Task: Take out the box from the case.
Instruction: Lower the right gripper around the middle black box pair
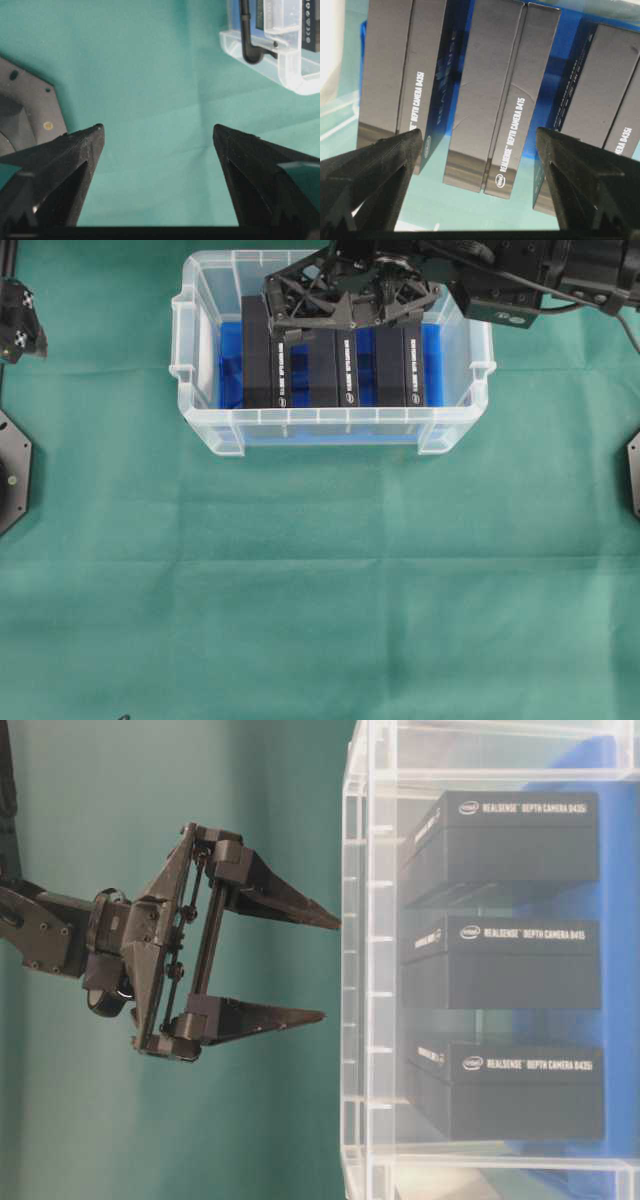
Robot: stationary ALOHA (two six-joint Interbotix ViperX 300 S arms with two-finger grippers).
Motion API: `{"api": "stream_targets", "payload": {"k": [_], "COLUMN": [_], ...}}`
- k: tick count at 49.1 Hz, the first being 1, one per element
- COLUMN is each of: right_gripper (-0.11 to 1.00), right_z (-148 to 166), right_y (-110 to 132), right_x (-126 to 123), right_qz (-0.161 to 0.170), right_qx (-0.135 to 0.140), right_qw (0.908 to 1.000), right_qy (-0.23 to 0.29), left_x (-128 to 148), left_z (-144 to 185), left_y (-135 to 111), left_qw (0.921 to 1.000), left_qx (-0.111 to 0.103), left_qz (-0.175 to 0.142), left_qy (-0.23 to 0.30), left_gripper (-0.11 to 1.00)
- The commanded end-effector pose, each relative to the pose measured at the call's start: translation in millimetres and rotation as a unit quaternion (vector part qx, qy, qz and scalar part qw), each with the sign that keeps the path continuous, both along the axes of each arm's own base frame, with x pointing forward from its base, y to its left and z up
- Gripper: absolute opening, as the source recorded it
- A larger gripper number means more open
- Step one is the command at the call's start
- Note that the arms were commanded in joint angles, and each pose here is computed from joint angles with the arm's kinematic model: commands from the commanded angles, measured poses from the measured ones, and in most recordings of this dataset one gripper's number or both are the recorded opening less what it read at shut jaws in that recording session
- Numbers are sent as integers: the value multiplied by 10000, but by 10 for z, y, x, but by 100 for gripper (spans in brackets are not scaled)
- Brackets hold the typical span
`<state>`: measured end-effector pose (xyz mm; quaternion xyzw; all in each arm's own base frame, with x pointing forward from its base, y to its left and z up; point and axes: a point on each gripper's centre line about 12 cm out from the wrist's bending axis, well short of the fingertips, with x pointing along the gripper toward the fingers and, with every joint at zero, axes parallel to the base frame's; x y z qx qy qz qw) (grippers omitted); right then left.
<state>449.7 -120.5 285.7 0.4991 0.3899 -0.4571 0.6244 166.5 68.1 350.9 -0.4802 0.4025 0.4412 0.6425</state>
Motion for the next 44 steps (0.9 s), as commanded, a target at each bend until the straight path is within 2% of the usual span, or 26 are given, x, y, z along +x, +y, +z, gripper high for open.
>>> {"api": "stream_targets", "payload": {"k": [1, 44], "right_gripper": [94, 94], "right_z": [163, 113], "right_y": [10, 4], "right_x": [4, 22], "right_qz": [16, 31], "right_qx": [-64, -64], "right_qw": [9998, 9999], "right_qy": [-205, -149], "left_x": [2, 4], "left_z": [55, 42], "left_y": [12, 13], "left_qw": [9999, 10000], "left_qx": [55, 47], "left_qz": [20, 20], "left_qy": [-86, -65], "left_gripper": [92, 92]}}
